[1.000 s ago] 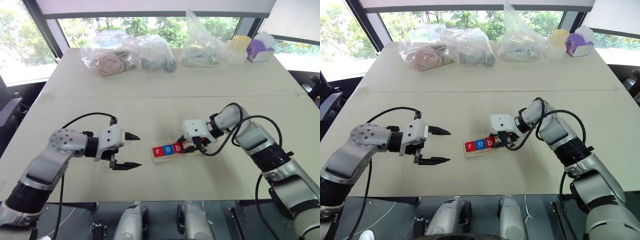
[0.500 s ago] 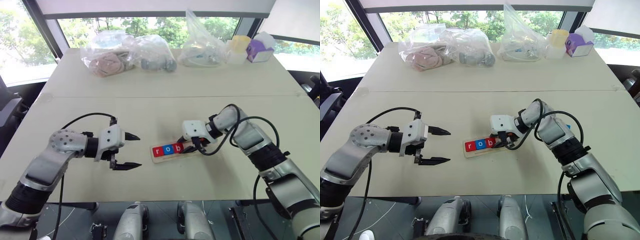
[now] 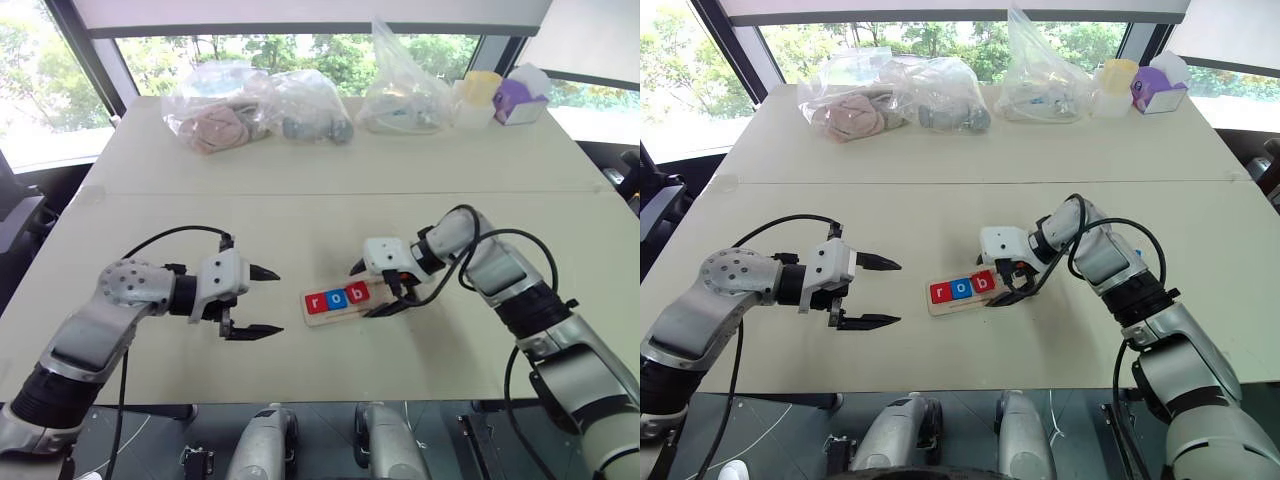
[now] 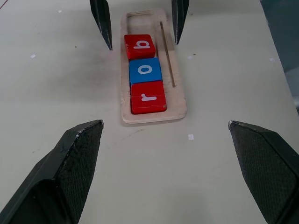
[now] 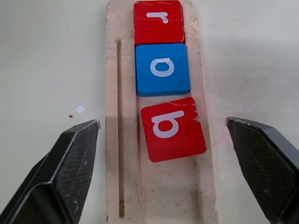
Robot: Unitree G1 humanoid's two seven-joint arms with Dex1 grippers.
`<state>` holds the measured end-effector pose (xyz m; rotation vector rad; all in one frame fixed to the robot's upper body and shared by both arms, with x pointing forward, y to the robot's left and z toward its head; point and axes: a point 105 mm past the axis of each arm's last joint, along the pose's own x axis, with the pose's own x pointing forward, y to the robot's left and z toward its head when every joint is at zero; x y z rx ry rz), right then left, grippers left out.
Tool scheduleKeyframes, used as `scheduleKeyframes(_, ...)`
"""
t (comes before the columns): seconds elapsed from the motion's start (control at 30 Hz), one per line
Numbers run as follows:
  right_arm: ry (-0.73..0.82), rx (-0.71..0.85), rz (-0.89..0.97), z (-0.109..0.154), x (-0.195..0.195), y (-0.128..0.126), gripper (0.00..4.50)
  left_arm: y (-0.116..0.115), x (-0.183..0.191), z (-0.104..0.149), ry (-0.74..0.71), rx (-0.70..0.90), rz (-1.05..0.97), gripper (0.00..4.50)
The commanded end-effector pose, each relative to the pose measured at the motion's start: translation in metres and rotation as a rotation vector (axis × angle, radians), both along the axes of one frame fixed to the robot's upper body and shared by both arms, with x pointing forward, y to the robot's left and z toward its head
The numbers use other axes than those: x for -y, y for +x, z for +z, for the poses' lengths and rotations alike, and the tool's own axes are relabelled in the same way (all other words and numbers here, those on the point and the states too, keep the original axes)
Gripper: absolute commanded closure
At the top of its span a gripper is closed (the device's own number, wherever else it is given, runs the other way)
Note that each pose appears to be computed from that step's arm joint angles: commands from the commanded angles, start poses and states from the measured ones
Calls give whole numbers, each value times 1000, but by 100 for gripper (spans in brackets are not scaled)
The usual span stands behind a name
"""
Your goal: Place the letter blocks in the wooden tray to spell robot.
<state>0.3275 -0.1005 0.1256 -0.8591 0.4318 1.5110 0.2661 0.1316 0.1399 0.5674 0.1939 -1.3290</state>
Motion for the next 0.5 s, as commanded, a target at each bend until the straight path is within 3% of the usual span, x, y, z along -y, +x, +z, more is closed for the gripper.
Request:
scheduleKeyframes(0.03,100,124,-62,36,-1,18,3,0,2,11,-14,46,-10,0)
scheduleKeyframes(0.23,152,264,-209,39,7,44,3,0,4,10,-17,44,-17,0)
scheduleKeyframes(0.5,196,326,-277,29,8,50,3,0,5,10,-17,45,-21,0)
